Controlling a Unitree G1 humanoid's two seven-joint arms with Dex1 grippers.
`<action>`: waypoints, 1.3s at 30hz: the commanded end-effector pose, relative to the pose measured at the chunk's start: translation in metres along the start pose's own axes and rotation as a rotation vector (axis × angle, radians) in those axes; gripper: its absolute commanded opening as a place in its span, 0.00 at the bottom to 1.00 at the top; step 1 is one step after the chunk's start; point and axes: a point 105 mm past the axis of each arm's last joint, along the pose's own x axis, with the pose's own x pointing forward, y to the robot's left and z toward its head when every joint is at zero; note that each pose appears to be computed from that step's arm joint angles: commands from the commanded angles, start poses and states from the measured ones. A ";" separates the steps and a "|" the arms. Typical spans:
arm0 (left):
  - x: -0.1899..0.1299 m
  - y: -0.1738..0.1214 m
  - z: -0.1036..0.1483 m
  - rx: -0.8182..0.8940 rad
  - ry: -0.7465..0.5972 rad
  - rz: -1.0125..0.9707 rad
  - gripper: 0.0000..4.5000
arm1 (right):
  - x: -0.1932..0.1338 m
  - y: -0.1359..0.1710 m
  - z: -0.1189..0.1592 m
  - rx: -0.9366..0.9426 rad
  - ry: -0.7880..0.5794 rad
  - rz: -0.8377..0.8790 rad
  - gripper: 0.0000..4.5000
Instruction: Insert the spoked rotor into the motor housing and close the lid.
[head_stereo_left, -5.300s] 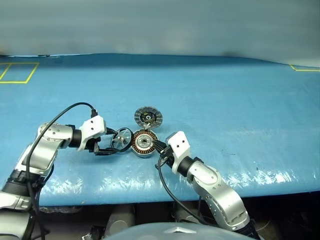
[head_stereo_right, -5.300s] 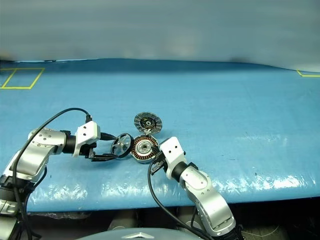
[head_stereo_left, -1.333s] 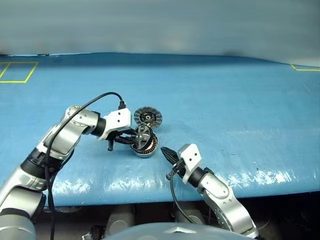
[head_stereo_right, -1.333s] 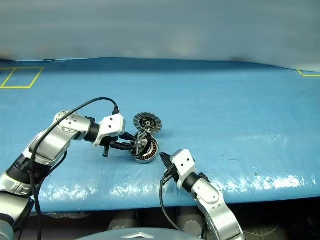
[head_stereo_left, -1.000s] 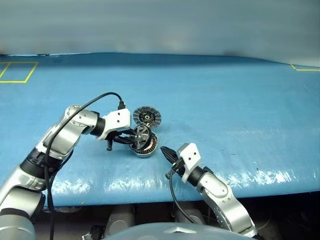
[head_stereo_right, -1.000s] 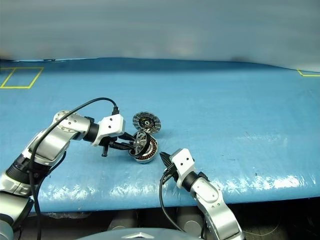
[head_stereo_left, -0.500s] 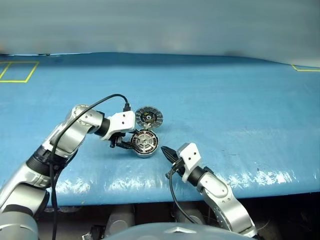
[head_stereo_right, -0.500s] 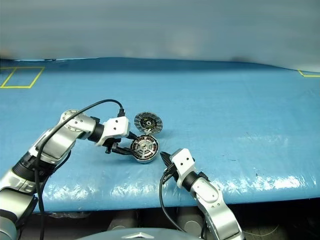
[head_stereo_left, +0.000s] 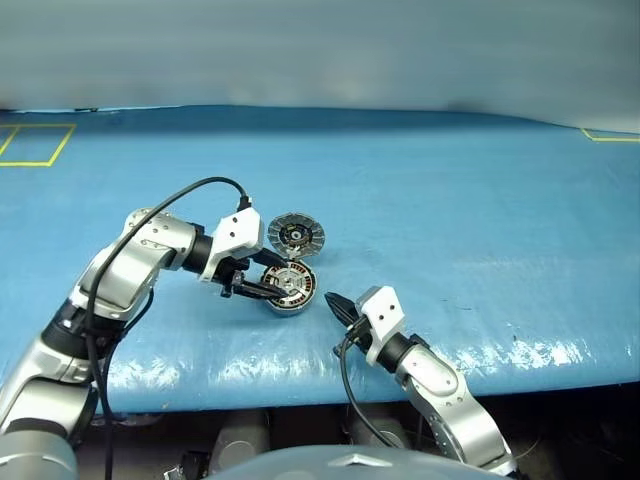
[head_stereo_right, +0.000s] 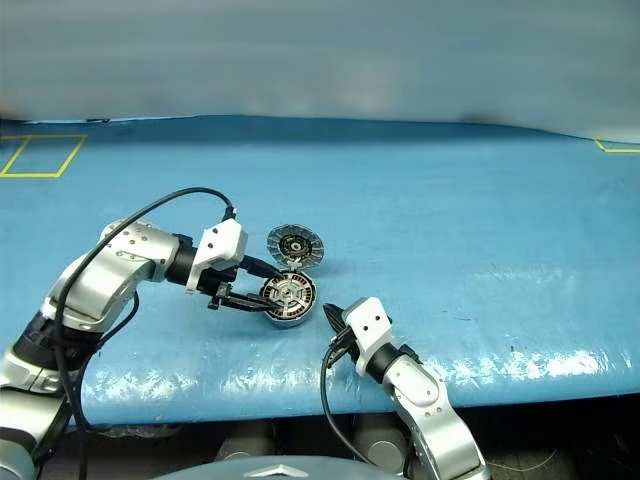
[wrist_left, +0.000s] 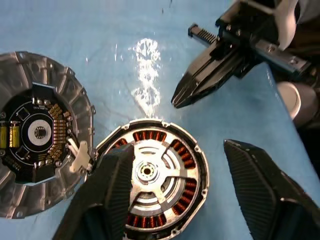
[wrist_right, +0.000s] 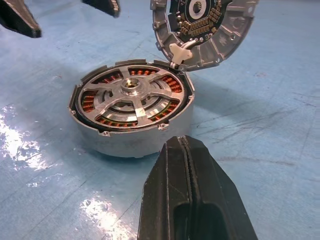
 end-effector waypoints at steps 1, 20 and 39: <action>-0.009 -0.007 0.013 -0.006 -0.090 0.036 0.32 | -0.002 -0.004 0.013 -0.007 -0.044 -0.014 0.00; -0.037 -0.013 0.005 -0.062 -0.456 0.497 0.01 | 0.027 -0.046 0.034 -0.051 -0.006 -0.275 0.00; 0.012 -0.060 -0.054 -0.213 -0.549 0.718 0.01 | 0.088 -0.085 0.118 -0.286 -0.063 -0.161 0.00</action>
